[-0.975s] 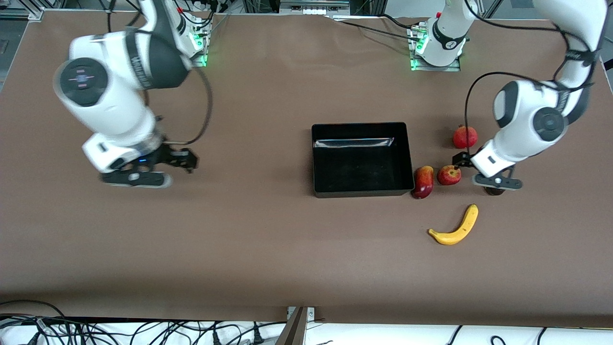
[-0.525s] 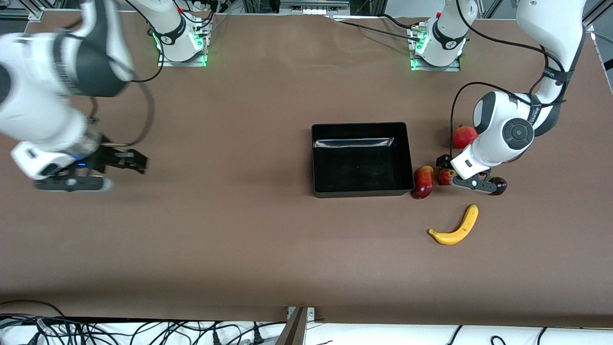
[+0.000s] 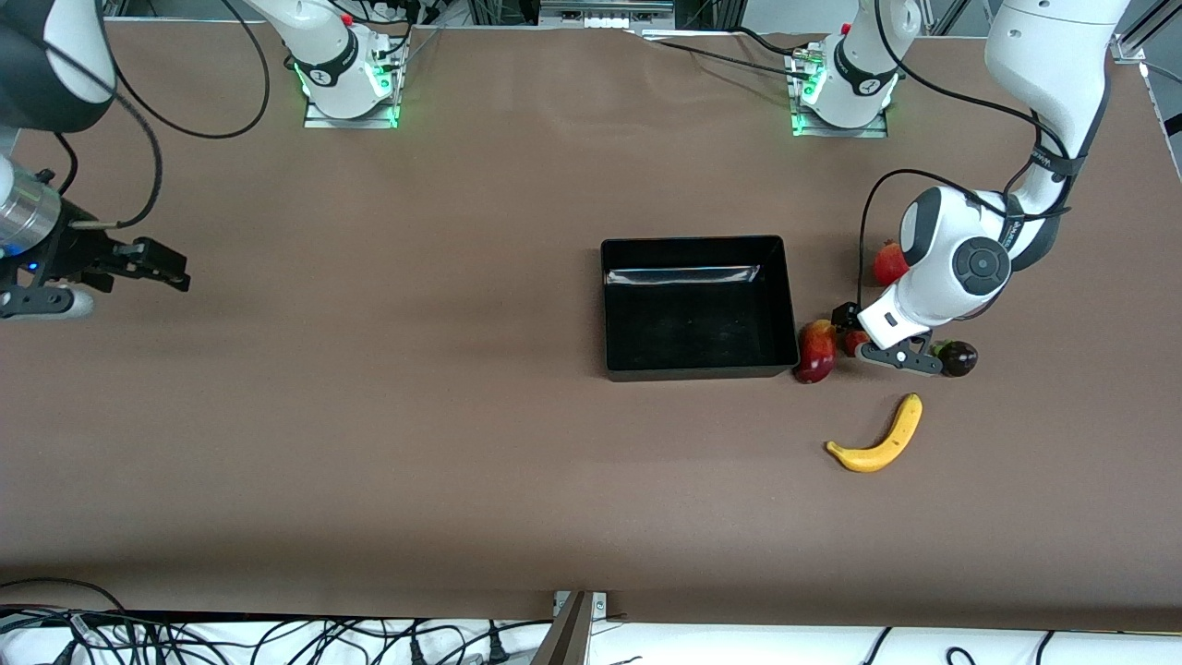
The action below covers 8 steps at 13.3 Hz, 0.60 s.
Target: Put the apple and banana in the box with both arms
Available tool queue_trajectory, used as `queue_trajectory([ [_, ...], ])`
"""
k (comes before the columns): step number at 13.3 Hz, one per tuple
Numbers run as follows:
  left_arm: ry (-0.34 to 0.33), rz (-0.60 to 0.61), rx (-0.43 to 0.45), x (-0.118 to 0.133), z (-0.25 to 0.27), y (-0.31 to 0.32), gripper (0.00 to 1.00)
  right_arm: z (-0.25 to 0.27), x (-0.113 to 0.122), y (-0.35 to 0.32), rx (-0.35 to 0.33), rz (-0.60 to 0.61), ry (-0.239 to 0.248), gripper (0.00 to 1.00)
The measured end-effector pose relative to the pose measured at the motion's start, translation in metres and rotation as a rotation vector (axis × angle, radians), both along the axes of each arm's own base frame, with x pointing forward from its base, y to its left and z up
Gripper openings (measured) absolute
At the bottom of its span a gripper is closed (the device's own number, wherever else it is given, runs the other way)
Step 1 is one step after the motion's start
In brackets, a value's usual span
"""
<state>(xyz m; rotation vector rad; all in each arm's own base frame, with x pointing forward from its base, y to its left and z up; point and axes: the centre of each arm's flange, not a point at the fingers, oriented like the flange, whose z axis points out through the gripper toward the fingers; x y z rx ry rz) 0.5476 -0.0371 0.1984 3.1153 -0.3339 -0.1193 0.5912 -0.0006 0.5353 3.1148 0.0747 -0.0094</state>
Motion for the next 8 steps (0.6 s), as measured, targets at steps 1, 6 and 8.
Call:
queue_trajectory([
  [1, -0.001, -0.018, -0.001, 0.000, 0.000, 0.000, 0.76, -0.002, -0.003, 0.004, 0.000, 0.008, 0.000, 1.00],
  [6, -0.030, -0.060, -0.001, 0.008, 0.020, 0.001, 0.66, -0.006, -0.004, -0.007, -0.003, -0.010, 0.005, 1.00],
  [8, -0.057, -0.069, 0.003, 0.019, 0.068, -0.009, 0.66, -0.005, -0.003, -0.012, -0.003, -0.019, 0.000, 1.00],
])
